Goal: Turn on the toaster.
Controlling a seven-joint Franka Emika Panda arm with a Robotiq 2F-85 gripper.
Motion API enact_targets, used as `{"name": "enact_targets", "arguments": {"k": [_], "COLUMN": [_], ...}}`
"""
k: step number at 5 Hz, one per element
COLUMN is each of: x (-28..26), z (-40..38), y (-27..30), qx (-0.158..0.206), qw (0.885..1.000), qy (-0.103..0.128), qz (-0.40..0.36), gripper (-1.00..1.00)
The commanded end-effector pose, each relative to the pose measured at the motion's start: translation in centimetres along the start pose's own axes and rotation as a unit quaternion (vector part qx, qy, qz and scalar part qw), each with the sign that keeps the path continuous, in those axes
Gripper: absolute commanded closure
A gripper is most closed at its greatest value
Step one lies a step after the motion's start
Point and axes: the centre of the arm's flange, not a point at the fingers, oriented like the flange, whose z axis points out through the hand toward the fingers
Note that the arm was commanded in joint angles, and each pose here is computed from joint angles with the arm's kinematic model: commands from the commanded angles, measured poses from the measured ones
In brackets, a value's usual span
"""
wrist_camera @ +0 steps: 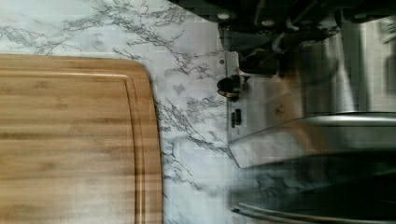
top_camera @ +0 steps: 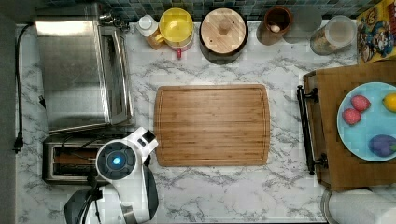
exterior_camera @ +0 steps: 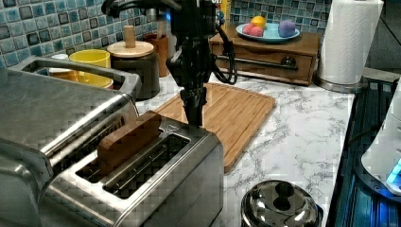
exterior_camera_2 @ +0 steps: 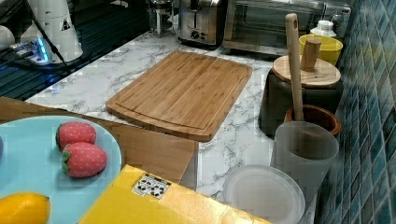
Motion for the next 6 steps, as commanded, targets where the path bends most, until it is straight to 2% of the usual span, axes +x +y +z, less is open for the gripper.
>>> {"name": "enact_targets", "arguments": {"k": [1,2,3,4,5,6], "x": [1.7,1.3,-0.4,-2.2,-5.8,-9.0], "z": [-1.0,0.1,2.6,6.7,12.6,19.3], "y": [-0.8,-1.3,-2.5,-3.3,-2.0,1.0], "qx": [0.013,0.006,-0.018,-0.054,-0.104,-0.161], "qw": [1.0,1.0,0.998,0.994,0.989,0.976], "qy": [0.019,-0.009,-0.023,-0.054,-0.065,-0.127], "qz": [-0.014,-0.027,-0.062,-0.083,-0.078,-0.066], "gripper": [1.0,1.0,1.0,1.0,1.0,1.0]}}
